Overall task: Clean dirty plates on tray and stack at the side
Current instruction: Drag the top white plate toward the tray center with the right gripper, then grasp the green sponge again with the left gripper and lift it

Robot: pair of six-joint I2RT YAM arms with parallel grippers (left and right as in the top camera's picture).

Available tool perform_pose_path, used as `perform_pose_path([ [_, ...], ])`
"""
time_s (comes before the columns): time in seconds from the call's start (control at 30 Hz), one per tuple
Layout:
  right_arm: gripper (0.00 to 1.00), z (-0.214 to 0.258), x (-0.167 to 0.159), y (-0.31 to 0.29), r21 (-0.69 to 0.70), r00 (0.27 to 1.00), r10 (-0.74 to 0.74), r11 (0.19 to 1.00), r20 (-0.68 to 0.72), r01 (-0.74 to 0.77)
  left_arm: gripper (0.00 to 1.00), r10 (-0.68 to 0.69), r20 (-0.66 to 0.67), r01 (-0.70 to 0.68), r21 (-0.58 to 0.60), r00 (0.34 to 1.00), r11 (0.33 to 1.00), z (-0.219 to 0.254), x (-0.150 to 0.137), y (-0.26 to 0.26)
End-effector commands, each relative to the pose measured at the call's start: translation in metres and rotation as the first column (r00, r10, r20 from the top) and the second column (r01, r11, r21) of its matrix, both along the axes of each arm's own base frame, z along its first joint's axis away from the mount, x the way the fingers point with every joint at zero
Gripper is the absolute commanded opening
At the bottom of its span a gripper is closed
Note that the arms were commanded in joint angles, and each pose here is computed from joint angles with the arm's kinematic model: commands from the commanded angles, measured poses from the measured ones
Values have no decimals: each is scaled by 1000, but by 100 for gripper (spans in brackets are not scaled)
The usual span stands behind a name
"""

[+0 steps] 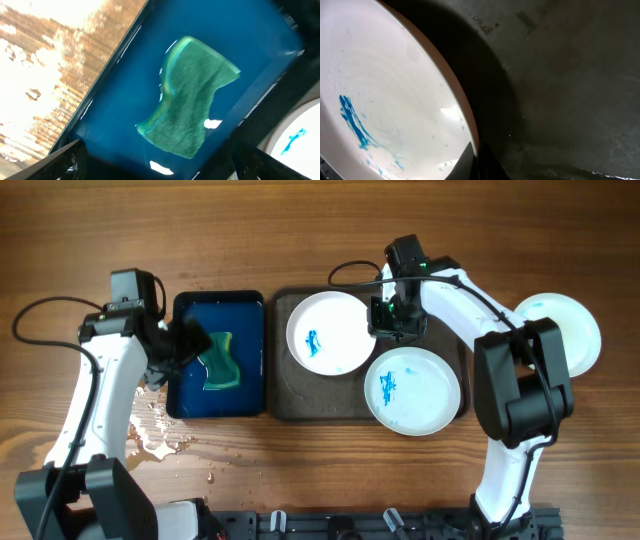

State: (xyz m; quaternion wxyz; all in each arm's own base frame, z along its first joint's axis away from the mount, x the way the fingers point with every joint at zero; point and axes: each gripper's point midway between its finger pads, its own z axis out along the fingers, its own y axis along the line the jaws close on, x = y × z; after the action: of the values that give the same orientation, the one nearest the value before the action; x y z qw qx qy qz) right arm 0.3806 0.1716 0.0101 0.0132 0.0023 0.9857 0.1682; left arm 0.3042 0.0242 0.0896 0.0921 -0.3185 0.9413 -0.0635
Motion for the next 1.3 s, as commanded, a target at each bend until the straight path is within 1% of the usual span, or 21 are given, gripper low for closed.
perform_pose_path([
  [0.0, 5, -7, -4, 0, 16, 999, -25, 1000, -38, 25, 77, -72, -56, 71, -8, 996, 997, -25, -18, -13],
  [0.03, 5, -7, -4, 0, 16, 999, -24, 1000, -37, 25, 71, -86, -61, 86, -12, 994, 996, -31, -21, -17],
  [0.07, 5, -7, -5, 0, 15, 999, -23, 1000, -40, 24, 79, -122, -63, 121, -12, 991, 993, -40, -23, -28],
  [0.2, 5, -7, -6, -1, 14, 999, -23, 1000, -45, 23, 80, -170, -54, 170, -11, 984, 985, -52, -16, -42],
  [0.27, 5, -7, -7, -1, 13, 999, -21, 1000, -48, 22, 77, -179, -50, 178, -14, 983, 984, -60, -9, -45],
  [0.4, 5, -8, -11, -2, 11, 998, -5, 1000, -59, 5, 59, -179, -62, 178, -16, 982, 984, -92, 6, -45],
  [0.5, 5, -8, -12, -2, 10, 998, -3, 1000, -62, 4, 27, -179, -19, 179, -9, 984, 984, -93, 18, -45],
  [0.53, 5, -8, -12, -2, 10, 998, -3, 1000, -62, 4, 28, -179, -5, 179, -6, 984, 984, -91, 22, -45],
  [0.57, 5, -8, -12, -2, 10, 998, -3, 1000, -63, 4, 46, -179, 14, 179, -2, 984, 984, -89, 27, -45],
  [0.6, 5, -8, -12, -2, 10, 998, -1, 1000, -61, 1, 70, -179, 22, 179, -1, 984, 984, -88, 29, -45],
  [0.67, 5, -8, -12, -2, 10, 998, -1, 1000, -61, 1, 88, -178, 26, 178, 0, 984, 984, -88, 30, -45],
  [0.7, 5, -8, -12, -2, 9, 998, 0, 1000, -64, 1, 87, -180, 38, 180, 3, 983, 984, -87, 33, -45],
  [0.77, 5, -8, -14, -2, 7, 998, 3, 1000, -68, -2, 83, -195, 66, 194, 12, 979, 981, -82, 41, -45],
  [0.83, 5, -8, -14, -2, 8, 998, 3, 1000, -68, -3, 71, -208, 86, 208, 18, 974, 978, -72, 50, -45],
  [0.9, 5, -8, -14, -2, 8, 998, 3, 1000, -68, -2, 52, -208, 87, 207, 19, 974, 978, -70, 51, -45],
  [0.93, 5, -8, -14, -2, 8, 998, 3, 1000, -68, -3, 36, -208, 78, 207, 17, 975, 978, -71, 49, -45],
  [1.03, 5, -8, -14, -2, 8, 998, 3, 1000, -67, -2, 4, -208, 69, 207, 15, 976, 978, -72, 47, -45],
  [1.1, 5, -8, -14, -2, 8, 998, 3, 1000, -68, -2, 5, -208, 69, 208, 15, 976, 978, -72, 47, -45],
  [1.13, 5, -8, -14, -2, 7, 998, 3, 1000, -68, -2, 15, -208, 65, 208, 14, 976, 978, -72, 46, -45],
  [1.17, 5, -8, -14, -2, 7, 998, 3, 1000, -68, -2, 17, -212, 61, 212, 8, 975, 977, -72, 45, -47],
  [1.27, 5, -8, -14, -2, 7, 998, 3, 1000, -69, -2, 4, -327, 96, 334, -74, 940, 940, -69, 43, -66],
])
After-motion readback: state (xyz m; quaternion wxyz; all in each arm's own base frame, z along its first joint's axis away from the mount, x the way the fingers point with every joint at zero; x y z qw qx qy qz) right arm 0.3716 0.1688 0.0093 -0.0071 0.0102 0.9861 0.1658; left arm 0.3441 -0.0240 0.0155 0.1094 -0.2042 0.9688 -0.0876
